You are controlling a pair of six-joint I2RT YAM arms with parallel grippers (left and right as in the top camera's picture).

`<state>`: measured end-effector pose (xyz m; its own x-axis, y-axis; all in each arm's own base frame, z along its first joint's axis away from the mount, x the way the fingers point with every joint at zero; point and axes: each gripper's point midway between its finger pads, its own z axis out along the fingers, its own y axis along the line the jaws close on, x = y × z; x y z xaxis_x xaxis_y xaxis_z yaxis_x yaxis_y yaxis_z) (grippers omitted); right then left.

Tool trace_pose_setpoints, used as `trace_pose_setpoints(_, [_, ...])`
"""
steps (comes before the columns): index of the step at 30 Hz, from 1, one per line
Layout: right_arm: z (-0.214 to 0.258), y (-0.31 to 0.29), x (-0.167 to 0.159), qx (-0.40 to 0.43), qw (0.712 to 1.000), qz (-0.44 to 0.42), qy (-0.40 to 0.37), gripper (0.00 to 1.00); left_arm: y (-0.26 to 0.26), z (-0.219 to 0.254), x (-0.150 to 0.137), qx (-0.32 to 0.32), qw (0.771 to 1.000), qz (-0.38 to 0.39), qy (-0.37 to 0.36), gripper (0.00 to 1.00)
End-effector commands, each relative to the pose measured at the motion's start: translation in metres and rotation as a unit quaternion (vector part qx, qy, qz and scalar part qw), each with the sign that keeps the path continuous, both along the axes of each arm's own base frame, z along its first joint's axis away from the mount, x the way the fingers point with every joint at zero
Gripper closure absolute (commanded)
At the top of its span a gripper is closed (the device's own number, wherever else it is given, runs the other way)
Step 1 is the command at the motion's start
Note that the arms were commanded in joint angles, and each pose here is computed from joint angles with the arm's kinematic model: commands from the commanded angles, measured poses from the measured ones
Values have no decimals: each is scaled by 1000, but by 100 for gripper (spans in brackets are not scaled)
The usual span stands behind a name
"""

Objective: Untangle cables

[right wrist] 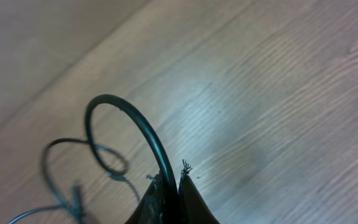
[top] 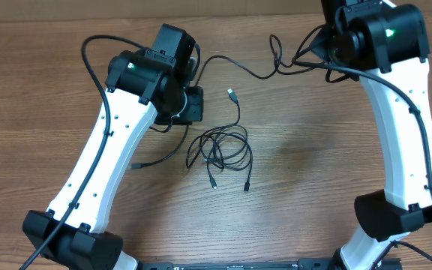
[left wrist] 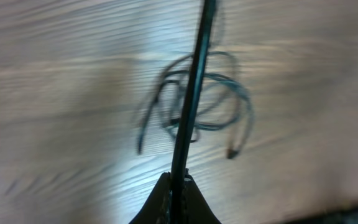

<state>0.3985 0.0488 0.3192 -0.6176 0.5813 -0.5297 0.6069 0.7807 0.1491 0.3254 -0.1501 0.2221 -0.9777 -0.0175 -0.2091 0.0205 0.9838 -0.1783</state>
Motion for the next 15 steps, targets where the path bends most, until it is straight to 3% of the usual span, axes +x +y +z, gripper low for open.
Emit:
trace_pose_setpoints(1, [-9,-21,1,-27,999,-25,12,95,31,-4,7,67,992,103,-10,96])
trace_pose_setpoints(8, [-31,-45,-2,-27,997,-40,52,84,47,-5,7,75,986,151,-4,96])
trace_pose_setpoints(12, [-37,-29,0,11,996,41,75,96,50,-4,9,75,985,155,-4,96])
trace_pose_setpoints(15, [-39,-20,0,33,993,76,80,96,49,-5,8,72,985,155,-2,96])
